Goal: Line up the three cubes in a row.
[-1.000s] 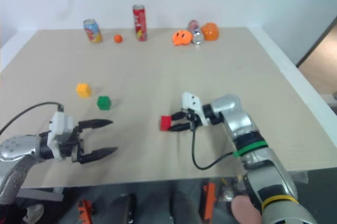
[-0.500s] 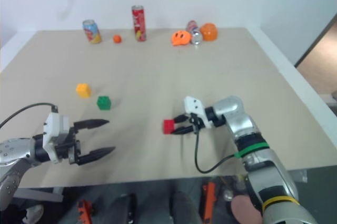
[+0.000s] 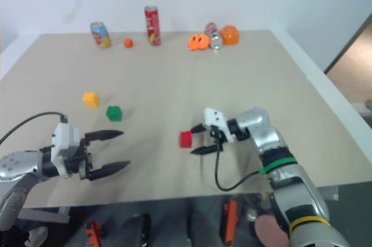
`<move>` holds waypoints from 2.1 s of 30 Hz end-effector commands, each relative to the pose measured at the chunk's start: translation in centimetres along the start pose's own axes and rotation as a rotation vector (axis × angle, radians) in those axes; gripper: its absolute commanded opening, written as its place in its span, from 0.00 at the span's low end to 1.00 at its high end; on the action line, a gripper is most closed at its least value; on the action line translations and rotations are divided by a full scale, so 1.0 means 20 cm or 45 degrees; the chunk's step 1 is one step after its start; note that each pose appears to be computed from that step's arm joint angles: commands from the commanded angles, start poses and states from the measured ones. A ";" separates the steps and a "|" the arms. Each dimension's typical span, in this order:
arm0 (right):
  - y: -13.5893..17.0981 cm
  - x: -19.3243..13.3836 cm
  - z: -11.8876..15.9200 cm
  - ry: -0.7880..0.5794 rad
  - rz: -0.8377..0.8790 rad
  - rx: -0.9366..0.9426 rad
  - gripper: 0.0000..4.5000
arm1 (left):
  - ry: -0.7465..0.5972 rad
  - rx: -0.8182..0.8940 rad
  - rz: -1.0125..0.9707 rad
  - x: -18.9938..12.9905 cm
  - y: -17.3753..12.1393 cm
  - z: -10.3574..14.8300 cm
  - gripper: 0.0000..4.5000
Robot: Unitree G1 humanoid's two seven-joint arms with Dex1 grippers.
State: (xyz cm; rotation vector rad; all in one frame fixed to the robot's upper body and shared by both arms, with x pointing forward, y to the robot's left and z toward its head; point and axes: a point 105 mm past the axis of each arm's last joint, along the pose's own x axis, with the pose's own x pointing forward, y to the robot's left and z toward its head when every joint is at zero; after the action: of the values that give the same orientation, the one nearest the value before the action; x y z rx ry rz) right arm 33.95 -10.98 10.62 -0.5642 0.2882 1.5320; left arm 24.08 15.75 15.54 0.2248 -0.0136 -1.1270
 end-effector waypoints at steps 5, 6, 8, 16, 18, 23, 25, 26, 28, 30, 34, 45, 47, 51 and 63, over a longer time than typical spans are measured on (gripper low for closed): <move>-0.02 -0.14 0.01 0.097 0.037 -0.044 0.94 | -0.194 -0.074 0.163 -0.03 0.07 0.12 1.00; -0.03 -0.16 0.01 0.107 0.039 -0.050 0.94 | -0.214 -0.094 0.187 -0.04 0.08 0.13 1.00; -0.07 -0.23 0.07 0.093 -0.014 -0.083 0.94 | -0.206 -0.103 0.288 -0.08 0.12 0.10 1.00; -0.33 -0.42 0.49 -0.274 -0.414 -0.198 0.94 | -0.102 -0.168 0.604 -0.19 0.19 -0.10 1.00; -0.36 -0.40 0.62 -0.442 -0.469 -0.176 0.94 | -0.045 -0.181 0.690 -0.20 0.20 -0.17 1.00; -0.28 -0.26 0.71 -0.578 -0.409 -0.146 0.94 | 0.063 -0.212 0.904 -0.20 0.29 -0.30 1.00; -0.23 -0.20 0.69 -0.573 -0.390 -0.129 0.94 | 0.086 -0.235 0.947 -0.16 0.31 -0.33 1.00; -0.21 -0.17 0.67 -0.575 -0.384 -0.118 0.94 | 0.091 -0.248 0.956 -0.14 0.32 -0.33 1.00; -0.17 -0.14 0.65 -0.580 -0.364 -0.087 0.94 | 0.096 -0.274 0.972 -0.09 0.33 -0.33 1.00; -0.14 -0.12 0.65 -0.585 -0.351 -0.077 0.94 | 0.092 -0.292 0.980 -0.05 0.35 -0.33 1.00; -0.10 -0.09 0.65 -0.604 -0.328 -0.052 0.94 | 0.080 -0.340 0.976 0.06 0.37 -0.31 1.00; -0.08 -0.07 0.66 -0.618 -0.330 -0.031 0.94 | 0.085 -0.400 1.232 0.10 0.58 -0.30 1.00; -0.09 -0.07 0.66 -0.619 -0.332 -0.026 0.94 | 0.099 -0.393 1.251 0.10 0.58 -0.31 1.00; -0.09 -0.08 0.65 -0.617 -0.340 -0.018 0.94 | 0.112 -0.393 1.261 0.09 0.57 -0.32 1.00; -0.10 -0.08 0.64 -0.612 -0.354 -0.021 0.94 | 0.154 -0.349 1.290 0.09 0.62 -0.33 1.00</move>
State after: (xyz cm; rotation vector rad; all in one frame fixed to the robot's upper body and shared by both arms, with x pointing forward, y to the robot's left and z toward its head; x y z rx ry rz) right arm 34.04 -5.77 21.63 -0.2040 -0.1178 1.3437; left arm 36.20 19.52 10.31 0.0026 0.1508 -0.1270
